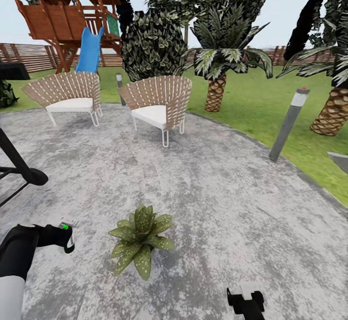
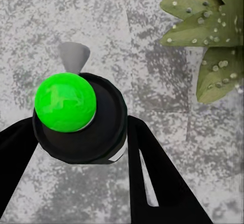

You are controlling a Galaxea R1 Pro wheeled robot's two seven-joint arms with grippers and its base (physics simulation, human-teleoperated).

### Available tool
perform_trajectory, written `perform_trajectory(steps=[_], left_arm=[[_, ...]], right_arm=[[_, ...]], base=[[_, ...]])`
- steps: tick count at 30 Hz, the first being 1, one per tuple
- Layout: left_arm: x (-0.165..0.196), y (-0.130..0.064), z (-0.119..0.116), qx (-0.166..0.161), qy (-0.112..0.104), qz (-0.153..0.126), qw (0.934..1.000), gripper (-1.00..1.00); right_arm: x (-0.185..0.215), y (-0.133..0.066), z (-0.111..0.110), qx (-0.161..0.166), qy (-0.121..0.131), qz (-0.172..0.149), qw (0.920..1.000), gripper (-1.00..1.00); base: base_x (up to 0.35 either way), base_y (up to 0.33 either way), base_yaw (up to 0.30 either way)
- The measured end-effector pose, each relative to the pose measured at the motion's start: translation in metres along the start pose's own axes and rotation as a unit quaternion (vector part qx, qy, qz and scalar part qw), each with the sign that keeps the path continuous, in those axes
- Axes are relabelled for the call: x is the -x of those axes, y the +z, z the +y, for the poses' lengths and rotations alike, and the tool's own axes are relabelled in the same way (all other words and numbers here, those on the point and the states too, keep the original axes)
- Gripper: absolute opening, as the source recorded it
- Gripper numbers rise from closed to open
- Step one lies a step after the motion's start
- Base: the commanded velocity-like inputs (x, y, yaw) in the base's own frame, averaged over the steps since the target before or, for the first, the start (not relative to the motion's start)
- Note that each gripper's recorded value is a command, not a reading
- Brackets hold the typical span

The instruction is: Pick up the pesticide atomizer in the garden and spray insectifuge to fully cover both potted plants in the garden.

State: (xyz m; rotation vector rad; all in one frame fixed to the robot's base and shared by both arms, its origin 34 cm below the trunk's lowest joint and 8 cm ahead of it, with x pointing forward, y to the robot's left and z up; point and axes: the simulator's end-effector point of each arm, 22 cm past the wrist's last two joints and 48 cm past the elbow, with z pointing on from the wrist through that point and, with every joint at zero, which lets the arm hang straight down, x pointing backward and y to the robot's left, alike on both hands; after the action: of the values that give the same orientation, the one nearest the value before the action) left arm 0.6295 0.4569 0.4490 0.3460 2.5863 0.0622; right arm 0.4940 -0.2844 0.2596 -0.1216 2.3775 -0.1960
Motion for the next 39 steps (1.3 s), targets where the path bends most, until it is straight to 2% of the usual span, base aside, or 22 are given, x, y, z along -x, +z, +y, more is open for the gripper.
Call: perform_trajectory(steps=[8, 22, 27, 35, 37, 39], left_arm=[[0.001, -0.002, 0.001, 0.001, -0.002, -0.002, 1.0000, -1.00], [0.003, -0.005, 0.003, 0.003, -0.003, -0.006, 1.0000, -1.00], [0.004, -0.006, 0.003, 0.003, -0.002, -0.007, 1.0000, -1.00], [0.006, -0.008, 0.003, 0.003, -0.005, -0.010, 0.9999, -1.00], [0.007, -0.007, 0.000, -0.002, -0.010, -0.012, 0.9999, -1.00], [0.013, -0.001, -0.021, -0.029, -0.024, -0.027, 0.9989, -1.00]], right_arm=[[0.002, 0.000, 0.001, 0.001, 0.000, -0.002, 1.0000, 1.00], [0.006, -0.001, 0.001, 0.001, 0.000, -0.005, 1.0000, 1.00], [0.007, -0.001, 0.000, 0.000, 0.000, -0.007, 1.0000, 1.00], [0.010, -0.002, 0.001, 0.001, 0.001, -0.010, 1.0000, 1.00], [0.010, -0.002, 0.001, 0.001, 0.001, -0.010, 1.0000, 1.00], [0.010, -0.002, 0.000, 0.000, 0.002, -0.010, 1.0000, 1.00]], base=[[-0.023, -0.001, 0.249], [-0.321, -0.002, 0.266], [-0.295, -0.157, 0.266], [-0.152, -0.113, 0.266], [-0.011, -0.007, 0.175], [-0.003, -0.002, 0.051]])
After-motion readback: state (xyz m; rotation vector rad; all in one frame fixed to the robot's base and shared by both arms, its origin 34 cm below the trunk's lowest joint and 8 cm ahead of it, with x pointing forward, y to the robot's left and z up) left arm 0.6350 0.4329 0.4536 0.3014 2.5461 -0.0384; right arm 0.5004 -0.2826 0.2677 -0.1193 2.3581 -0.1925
